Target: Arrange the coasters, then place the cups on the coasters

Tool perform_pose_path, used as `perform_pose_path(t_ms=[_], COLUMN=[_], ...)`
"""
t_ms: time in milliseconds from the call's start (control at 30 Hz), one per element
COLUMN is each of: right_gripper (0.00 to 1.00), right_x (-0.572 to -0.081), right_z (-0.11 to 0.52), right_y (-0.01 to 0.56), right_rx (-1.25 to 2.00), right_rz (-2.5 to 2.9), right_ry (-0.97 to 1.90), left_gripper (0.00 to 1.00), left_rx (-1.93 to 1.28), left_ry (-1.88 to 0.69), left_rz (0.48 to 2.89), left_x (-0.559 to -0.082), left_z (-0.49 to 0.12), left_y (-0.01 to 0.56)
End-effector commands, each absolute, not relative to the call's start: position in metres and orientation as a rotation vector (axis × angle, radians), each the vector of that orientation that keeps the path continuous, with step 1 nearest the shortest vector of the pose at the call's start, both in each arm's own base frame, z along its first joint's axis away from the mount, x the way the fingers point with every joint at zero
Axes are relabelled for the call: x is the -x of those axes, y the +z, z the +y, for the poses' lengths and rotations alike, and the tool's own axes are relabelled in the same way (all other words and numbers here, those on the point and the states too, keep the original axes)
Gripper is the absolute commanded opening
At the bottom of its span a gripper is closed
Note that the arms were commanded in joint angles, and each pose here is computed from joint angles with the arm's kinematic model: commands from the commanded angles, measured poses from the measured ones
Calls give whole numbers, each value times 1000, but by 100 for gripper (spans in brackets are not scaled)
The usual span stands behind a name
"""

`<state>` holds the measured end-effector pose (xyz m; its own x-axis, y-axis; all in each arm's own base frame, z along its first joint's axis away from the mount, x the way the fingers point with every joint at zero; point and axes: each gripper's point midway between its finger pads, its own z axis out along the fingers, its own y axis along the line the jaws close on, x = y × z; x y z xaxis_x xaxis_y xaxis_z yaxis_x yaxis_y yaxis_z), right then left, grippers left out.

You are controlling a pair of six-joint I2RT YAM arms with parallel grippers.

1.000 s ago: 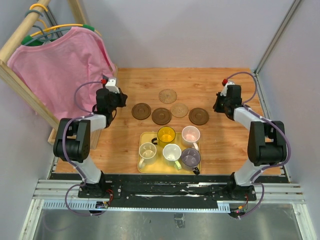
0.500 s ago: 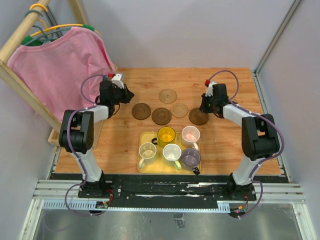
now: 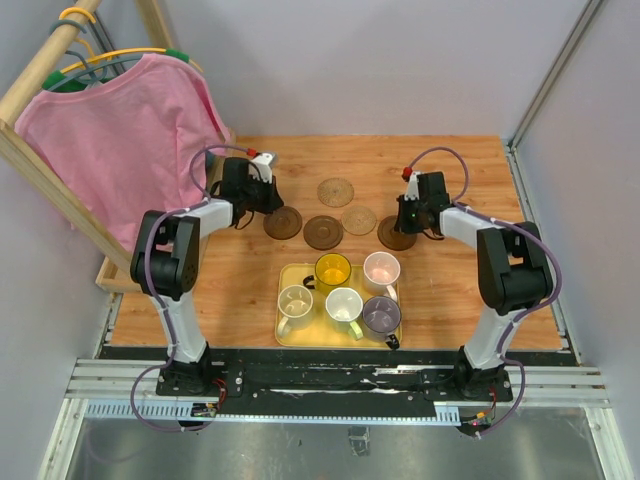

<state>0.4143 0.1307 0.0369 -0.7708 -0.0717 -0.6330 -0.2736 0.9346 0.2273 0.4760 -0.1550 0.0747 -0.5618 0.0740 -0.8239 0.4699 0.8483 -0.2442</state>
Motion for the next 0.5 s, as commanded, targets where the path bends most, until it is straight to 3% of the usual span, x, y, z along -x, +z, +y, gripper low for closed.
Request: perform_pose_path(t_ms=[0,467], right_gripper=[1,1], right_x=[-409,-411], right_z=[133,84], right_y=[30,8], right_rx=[252,73], right_rz=[2486,2634], right_ry=[369,76], left_gripper=[0,1], left_rx=[-467,-496], left_ry=[-537,-458], left_rz=[2206,2412], left_x=[-473,-466], left_z=[-159,-148], left_y=[57,21])
